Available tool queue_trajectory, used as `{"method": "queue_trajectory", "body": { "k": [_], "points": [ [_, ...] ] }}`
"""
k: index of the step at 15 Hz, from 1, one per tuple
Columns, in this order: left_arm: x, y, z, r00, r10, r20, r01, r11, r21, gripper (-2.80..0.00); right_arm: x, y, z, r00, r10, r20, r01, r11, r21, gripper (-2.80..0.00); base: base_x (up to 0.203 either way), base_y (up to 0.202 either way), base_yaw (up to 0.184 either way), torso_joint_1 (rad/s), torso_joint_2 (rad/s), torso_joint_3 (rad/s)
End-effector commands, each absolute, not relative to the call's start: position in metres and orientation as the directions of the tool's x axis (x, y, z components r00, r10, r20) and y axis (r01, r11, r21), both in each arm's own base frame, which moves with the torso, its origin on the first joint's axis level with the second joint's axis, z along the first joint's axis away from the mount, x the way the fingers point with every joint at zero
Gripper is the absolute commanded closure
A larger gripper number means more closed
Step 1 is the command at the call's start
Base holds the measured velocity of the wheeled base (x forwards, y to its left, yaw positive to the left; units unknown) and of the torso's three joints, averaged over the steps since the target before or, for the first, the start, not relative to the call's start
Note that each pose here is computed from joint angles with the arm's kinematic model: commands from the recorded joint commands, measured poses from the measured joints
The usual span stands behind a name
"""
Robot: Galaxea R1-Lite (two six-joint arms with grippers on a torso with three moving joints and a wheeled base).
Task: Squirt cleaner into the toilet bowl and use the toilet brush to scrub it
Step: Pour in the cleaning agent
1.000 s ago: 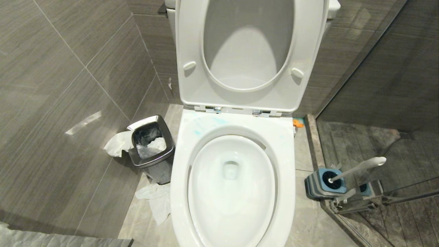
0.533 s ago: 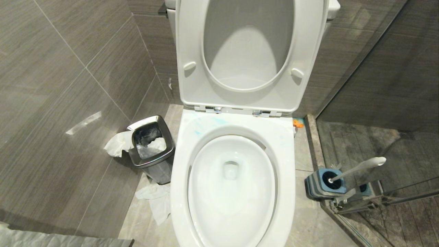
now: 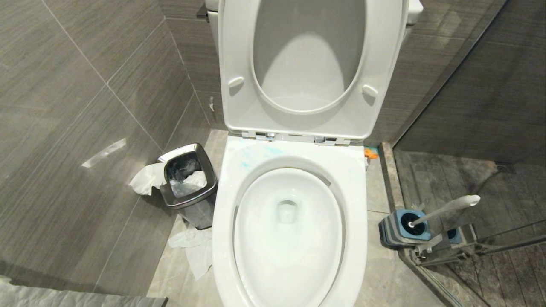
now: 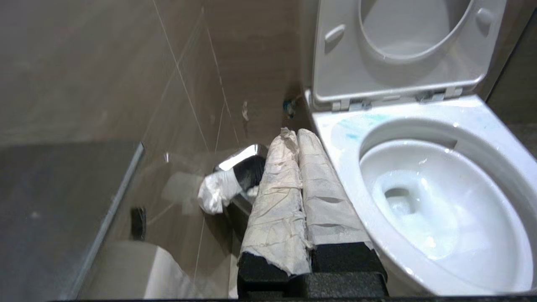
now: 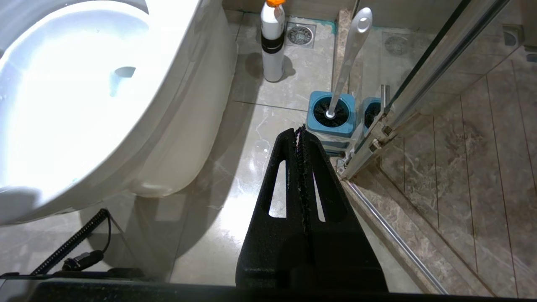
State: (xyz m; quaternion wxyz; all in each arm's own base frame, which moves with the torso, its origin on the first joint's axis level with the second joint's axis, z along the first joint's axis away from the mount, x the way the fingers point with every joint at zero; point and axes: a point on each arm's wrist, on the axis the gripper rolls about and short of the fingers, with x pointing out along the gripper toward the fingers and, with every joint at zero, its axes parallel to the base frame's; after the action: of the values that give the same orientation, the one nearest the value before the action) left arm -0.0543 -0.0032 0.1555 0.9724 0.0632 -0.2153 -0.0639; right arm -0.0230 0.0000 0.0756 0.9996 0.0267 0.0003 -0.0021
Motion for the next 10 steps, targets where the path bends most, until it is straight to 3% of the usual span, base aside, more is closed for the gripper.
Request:
{"method": "queue_trajectory", "body": {
  "k": [1,5,10],
  "points": [
    [-0.039,-0.003,0.131,0.917,-0.138,0.375,0.089,0.986,0.143,0.00,-0.023,0.000,0.076,1.000,-0.005,-0.002,0.005,0.999,0.054,0.00,0.000,0.000,0.000,0.000,0.00,0.000],
    [-0.030,-0.001,0.114,0.923,-0.070,0.377,0.025,0.992,0.123,0.00,-0.023,0.000,0.076,1.000,-0.004,-0.002,0.005,0.999,0.054,0.00,0.000,0.000,0.000,0.000,0.00,0.000],
    [-0.024,-0.001,0.092,0.985,-0.047,0.165,0.026,0.992,0.125,0.00,-0.023,0.000,0.076,1.000,-0.005,-0.002,0.005,0.999,0.054,0.00,0.000,0.000,0.000,0.000,0.00,0.000]
  ]
}}
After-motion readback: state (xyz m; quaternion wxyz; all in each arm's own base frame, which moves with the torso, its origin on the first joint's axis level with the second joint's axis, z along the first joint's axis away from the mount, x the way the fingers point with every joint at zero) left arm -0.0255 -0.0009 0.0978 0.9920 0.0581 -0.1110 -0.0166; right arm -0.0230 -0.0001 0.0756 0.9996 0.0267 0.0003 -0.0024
